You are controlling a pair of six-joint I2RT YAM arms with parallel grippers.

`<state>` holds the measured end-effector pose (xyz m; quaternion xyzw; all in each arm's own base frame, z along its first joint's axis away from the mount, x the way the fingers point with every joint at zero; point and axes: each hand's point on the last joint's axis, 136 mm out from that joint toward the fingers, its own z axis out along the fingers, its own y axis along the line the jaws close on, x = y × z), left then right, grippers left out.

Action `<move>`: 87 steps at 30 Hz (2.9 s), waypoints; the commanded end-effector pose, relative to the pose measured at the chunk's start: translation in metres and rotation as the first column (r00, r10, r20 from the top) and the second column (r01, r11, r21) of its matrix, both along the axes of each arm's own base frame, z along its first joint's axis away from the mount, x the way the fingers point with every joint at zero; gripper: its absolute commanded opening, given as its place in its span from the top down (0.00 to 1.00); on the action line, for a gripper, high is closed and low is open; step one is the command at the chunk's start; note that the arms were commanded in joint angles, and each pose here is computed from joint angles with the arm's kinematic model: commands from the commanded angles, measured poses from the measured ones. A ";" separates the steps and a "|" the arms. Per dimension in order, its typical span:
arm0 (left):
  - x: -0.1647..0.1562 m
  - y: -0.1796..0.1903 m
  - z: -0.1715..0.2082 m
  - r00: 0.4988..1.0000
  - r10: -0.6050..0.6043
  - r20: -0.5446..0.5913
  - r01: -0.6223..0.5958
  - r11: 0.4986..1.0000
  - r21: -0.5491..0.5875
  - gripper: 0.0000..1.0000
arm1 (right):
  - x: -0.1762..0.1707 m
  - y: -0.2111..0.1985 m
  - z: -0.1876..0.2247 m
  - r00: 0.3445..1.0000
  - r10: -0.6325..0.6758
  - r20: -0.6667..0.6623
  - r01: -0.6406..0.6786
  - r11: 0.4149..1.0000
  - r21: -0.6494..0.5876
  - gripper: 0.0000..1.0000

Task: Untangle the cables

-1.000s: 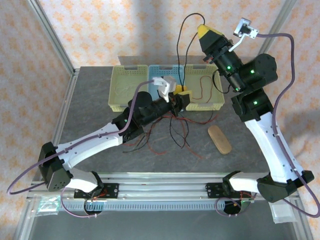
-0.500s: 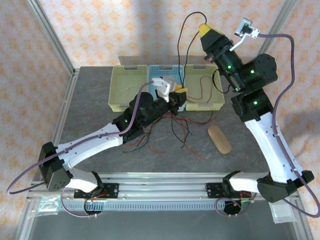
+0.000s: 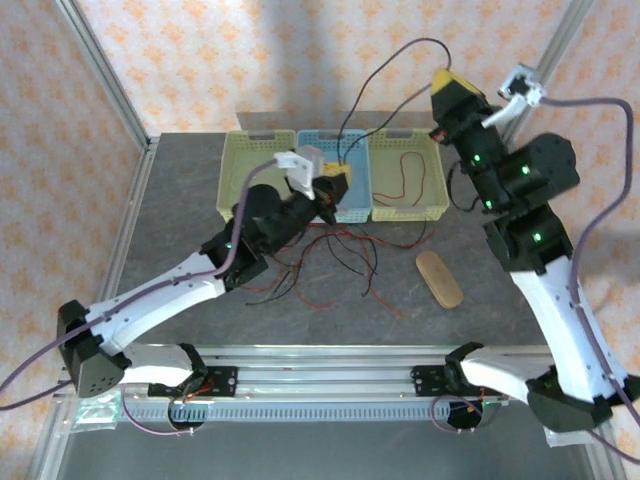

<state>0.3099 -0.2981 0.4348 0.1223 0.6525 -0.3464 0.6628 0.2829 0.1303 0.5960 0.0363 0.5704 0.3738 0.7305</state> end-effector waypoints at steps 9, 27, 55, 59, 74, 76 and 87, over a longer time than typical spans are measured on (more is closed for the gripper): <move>-0.004 0.075 0.073 0.995 0.054 0.087 -0.040 0.987 -0.156 1.00 | 0.030 0.018 -0.187 0.913 -0.012 -0.407 -0.054 0.987 -0.149 1.00; -0.005 0.066 0.076 0.993 0.014 0.116 -0.002 0.994 -0.108 1.00 | 0.023 0.118 -0.231 0.814 0.321 -0.484 -0.436 0.888 -0.144 1.00; 0.001 0.021 -0.037 0.979 -0.199 -0.050 0.190 0.972 -0.139 0.50 | 0.016 0.058 0.024 0.997 0.082 0.013 -0.078 0.981 -0.176 1.00; 0.007 0.018 -0.014 0.982 -0.187 0.001 0.185 0.972 -0.147 0.31 | 0.021 0.057 0.024 0.998 0.064 -0.001 -0.063 0.984 -0.165 1.00; 0.038 0.013 0.021 0.955 0.238 0.177 -0.217 0.968 -0.128 0.01 | 0.031 0.066 0.017 0.994 0.099 -0.052 -0.104 0.989 -0.103 1.00; 0.043 0.009 0.023 0.950 0.245 0.192 -0.226 0.967 -0.116 0.00 | 0.029 0.067 0.018 0.992 0.113 -0.048 -0.117 0.988 -0.100 1.00; 0.046 -0.011 0.007 0.983 0.102 0.154 -0.102 0.995 -0.013 0.12 | -0.003 0.064 0.041 0.983 0.174 0.050 -0.164 0.974 -0.157 1.00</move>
